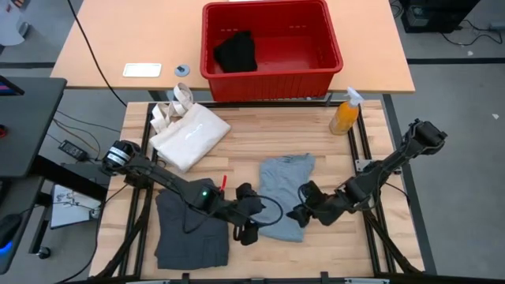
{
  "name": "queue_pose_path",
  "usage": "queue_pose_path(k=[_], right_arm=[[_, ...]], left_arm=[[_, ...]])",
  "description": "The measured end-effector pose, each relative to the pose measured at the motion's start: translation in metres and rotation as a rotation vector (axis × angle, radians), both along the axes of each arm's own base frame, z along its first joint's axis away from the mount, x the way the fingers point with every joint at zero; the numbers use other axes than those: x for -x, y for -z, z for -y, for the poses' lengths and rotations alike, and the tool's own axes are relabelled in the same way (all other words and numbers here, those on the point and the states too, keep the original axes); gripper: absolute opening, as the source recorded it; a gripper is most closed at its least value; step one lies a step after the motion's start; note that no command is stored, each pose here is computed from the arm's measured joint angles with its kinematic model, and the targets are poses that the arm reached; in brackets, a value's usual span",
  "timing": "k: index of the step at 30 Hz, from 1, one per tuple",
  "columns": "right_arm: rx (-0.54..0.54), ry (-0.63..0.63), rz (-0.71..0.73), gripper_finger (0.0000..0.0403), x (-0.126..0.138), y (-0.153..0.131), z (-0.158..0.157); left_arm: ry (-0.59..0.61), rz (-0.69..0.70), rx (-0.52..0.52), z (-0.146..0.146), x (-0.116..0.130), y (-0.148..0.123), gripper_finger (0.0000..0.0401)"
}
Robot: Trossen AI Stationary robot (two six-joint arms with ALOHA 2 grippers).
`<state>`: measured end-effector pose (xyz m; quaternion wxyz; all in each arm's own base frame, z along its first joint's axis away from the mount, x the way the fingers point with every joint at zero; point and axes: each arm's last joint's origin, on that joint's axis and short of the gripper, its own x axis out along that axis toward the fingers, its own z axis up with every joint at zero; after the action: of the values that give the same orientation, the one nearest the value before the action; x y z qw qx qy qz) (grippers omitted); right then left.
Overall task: Fold Laundry from Bin
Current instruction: Fold the light gray t-shirt
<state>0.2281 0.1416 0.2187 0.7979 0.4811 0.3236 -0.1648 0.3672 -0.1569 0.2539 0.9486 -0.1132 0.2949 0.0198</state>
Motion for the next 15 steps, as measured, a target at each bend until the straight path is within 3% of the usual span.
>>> queue_pose_path(k=[2, 5, 9, 15], right_arm=[[0.039, -0.02, -0.062, 0.0254, 0.01, 0.001, 0.001], [0.068, 0.071, -0.153, 0.0254, 0.031, -0.001, 0.008], [0.139, 0.164, -0.153, 0.0254, 0.052, -0.01, 0.018], [0.14, 0.201, -0.132, 0.0254, 0.06, -0.018, 0.025]], left_arm=[[0.008, -0.011, -0.022, 0.001, -0.005, 0.008, 0.0286], [0.008, -0.033, -0.033, 0.001, -0.014, 0.027, 0.0286], [0.065, 0.001, -0.064, 0.008, -0.028, 0.048, 0.0286], [0.226, -0.037, -0.275, 0.014, -0.036, 0.083, 0.0286]])
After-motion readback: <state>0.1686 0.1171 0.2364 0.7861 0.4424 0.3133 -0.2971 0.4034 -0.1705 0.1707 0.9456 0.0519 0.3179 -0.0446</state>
